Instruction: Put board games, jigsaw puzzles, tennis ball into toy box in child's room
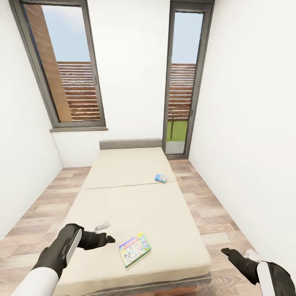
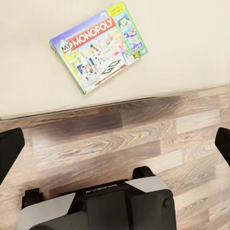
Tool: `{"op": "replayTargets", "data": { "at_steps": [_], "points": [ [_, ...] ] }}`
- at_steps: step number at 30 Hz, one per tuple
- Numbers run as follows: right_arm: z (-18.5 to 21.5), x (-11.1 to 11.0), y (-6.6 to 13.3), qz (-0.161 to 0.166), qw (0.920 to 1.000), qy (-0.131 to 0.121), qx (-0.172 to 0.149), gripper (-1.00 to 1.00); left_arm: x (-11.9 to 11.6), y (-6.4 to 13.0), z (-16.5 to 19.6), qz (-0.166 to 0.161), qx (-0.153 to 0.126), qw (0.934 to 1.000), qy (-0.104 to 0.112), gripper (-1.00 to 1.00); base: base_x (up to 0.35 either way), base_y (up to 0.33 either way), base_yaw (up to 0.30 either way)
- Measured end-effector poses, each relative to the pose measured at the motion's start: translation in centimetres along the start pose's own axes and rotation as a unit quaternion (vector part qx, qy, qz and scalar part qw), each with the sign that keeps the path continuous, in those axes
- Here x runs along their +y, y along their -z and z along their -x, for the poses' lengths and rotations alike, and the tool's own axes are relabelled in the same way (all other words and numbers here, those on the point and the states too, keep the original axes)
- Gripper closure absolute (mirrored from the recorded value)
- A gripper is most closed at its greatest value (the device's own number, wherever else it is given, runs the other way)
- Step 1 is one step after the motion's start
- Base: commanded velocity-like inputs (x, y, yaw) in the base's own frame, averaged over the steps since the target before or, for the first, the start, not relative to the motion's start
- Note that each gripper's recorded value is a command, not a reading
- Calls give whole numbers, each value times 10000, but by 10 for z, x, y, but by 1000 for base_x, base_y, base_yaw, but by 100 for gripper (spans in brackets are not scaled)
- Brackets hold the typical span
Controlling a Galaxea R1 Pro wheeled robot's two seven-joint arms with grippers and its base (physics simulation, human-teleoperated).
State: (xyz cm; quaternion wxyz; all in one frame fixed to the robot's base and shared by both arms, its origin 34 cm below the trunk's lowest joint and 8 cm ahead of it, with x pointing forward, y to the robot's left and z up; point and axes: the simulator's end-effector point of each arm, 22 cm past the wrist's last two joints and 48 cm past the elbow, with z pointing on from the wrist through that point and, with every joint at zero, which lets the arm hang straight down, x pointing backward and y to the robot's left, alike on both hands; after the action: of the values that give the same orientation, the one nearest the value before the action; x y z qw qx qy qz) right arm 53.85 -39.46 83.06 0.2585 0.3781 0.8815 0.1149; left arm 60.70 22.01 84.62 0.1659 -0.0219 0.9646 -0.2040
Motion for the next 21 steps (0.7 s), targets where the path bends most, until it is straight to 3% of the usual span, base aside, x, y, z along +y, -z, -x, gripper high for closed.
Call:
{"op": "replayTargets", "data": {
  "at_steps": [5, 16, 21],
  "points": [
    [0, 0, 0, 3, 10000, -1, 5, -100, 0, 0, 0, -5, -1, 10000, 6, -100, 40, -40, 173],
    [0, 0, 0, 3, 10000, -1, 2, -100, 0, 0, 0, -8, -2, 10000, 7, -100, 122, 75, 32],
    [0, 0, 0, 3, 10000, 3, 1, -100, 0, 0, 0, -8, -3, 10000, 8, -100, 30, 18, 160]
  ]
}}
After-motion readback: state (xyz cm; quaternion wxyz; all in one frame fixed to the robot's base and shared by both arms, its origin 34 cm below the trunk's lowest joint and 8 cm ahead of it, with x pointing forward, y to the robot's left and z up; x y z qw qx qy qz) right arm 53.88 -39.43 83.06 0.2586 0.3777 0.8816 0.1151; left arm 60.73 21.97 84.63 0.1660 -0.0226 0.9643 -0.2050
